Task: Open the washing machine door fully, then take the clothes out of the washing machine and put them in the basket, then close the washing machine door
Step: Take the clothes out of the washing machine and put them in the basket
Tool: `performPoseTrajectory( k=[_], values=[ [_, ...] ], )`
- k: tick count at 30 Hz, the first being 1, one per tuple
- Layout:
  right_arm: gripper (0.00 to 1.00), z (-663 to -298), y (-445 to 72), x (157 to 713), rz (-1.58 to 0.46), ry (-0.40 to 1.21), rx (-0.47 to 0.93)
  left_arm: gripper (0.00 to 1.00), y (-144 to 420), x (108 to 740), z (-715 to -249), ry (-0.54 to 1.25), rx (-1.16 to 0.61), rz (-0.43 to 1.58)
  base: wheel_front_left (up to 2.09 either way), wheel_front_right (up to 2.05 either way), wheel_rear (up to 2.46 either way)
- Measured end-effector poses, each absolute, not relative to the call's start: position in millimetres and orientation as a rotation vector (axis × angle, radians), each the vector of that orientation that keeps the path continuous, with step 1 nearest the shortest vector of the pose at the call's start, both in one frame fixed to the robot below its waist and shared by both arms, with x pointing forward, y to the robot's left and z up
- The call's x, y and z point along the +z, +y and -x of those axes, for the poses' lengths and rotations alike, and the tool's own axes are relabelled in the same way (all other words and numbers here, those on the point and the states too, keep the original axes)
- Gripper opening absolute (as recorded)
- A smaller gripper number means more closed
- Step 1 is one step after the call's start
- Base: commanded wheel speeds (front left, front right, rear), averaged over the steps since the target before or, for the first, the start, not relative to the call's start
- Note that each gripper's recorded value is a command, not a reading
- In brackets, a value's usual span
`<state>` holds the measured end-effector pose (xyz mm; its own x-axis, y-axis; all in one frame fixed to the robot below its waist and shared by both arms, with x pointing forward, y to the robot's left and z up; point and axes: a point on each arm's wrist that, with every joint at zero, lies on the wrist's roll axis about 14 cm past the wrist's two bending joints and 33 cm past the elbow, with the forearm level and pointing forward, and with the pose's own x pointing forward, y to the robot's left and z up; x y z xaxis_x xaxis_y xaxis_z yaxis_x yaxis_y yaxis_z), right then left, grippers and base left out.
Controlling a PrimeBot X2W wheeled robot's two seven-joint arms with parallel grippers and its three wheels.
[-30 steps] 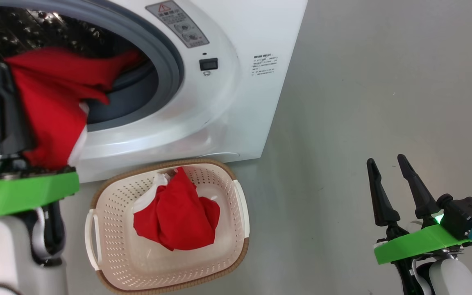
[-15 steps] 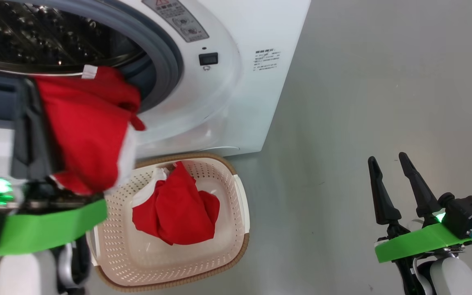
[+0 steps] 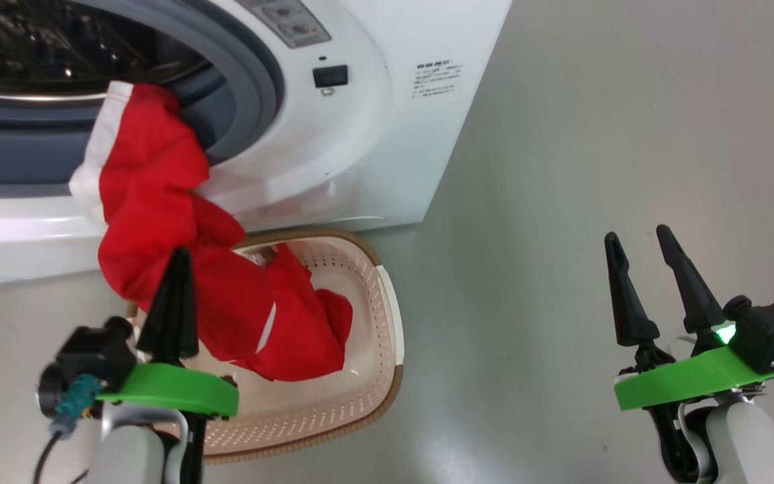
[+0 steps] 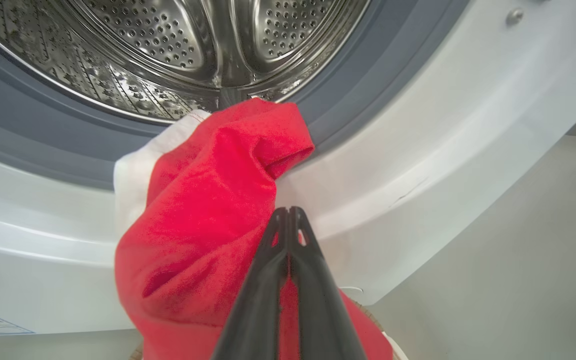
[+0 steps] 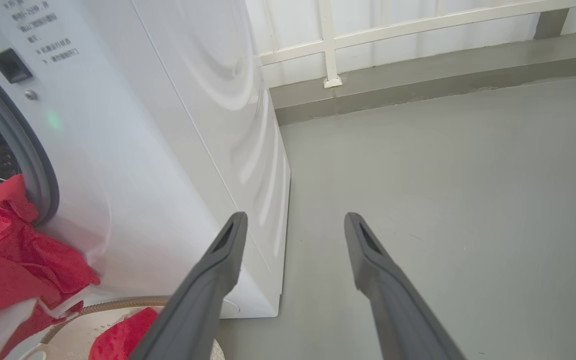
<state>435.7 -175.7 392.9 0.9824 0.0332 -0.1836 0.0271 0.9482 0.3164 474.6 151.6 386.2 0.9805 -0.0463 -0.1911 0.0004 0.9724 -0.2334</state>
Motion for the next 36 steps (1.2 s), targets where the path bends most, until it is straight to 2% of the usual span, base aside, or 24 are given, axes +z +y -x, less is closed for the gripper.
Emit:
performPoseTrajectory(
  k=[21, 36],
  values=[
    [1.00, -457.3, -182.1, 349.3, -0.316, 0.256, -0.024, 0.00, 97.6, 239.0, -455.3, 0.656, -0.190, 0.204, 0.00, 0.00, 0.00],
    [1.00, -454.9, -190.0, 331.8, -0.312, 0.294, -0.051, 0.00, 69.8, 200.3, -433.6, 0.804, -0.271, 0.242, 0.00, 0.00, 0.00]
  ],
)
